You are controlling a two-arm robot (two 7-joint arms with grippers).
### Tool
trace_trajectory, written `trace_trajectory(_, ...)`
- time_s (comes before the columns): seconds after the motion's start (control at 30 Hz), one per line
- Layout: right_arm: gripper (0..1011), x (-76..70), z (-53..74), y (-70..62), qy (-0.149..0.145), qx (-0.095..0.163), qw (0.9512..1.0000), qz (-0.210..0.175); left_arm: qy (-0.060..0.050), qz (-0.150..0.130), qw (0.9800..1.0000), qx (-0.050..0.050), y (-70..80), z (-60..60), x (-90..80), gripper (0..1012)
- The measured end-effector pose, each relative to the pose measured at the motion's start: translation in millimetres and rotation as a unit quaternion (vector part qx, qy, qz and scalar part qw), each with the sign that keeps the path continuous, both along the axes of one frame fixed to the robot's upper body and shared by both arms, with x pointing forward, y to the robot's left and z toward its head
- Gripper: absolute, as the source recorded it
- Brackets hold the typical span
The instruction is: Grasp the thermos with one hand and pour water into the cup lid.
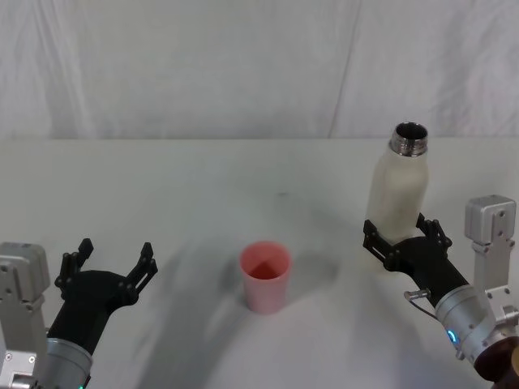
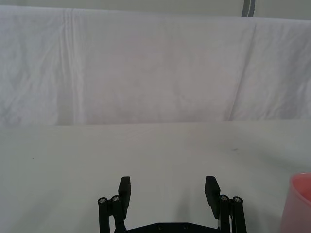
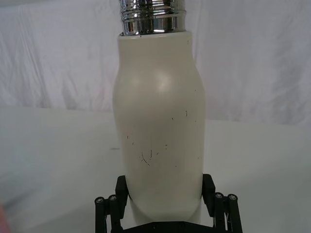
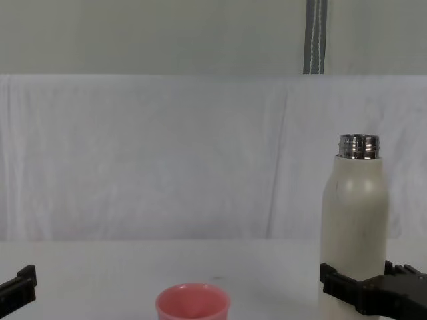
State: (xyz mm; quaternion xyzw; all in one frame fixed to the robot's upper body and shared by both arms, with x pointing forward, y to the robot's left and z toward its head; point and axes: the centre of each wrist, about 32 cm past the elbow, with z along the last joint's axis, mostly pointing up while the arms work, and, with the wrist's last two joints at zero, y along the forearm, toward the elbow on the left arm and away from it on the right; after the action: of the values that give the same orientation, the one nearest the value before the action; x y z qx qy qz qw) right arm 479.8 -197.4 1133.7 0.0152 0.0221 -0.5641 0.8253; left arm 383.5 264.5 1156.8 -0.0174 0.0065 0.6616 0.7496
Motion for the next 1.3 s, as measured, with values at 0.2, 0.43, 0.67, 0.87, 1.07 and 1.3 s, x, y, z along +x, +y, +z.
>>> trace_trajectory(0.2, 947, -0.2, 5.4, 0.3, -0.007, -0.01, 0.9999, 0.005, 0.0, 0.0, 1.0, 0.0, 0.0, 0.0, 0.0, 1001)
trace_trajectory(0.43, 948, -1.1, 19.0, -1.9, -0.024, -0.035, 0.9991, 0.006, 0.0, 0.0, 1.0, 0.0, 0.0, 0.0, 0.0, 1001)
trace_trajectory(0.67, 948, -3.6, 36.7, -3.8, -0.049, -0.096, 0.9942, 0.003, 0.0, 0.0, 1.0, 0.0, 0.0, 0.0, 0.0, 1001)
trace_trajectory(0.87, 947, -6.7, 47.4, -4.1, -0.07, -0.16, 0.9845, 0.001, 0.0, 0.0, 1.0, 0.0, 0.0, 0.0, 0.0, 1001)
trace_trajectory(1.07, 948, -12.2, 54.1, -3.1, -0.091, -0.22, 0.9711, -0.006, 0.0, 0.0, 1.0, 0.0, 0.0, 0.0, 0.0, 1001)
trace_trajectory(1.3, 948, -20.7, 54.3, -1.1, -0.119, -0.261, 0.958, -0.006, 0.0, 0.0, 1.0, 0.0, 0.0, 0.0, 0.0, 1001)
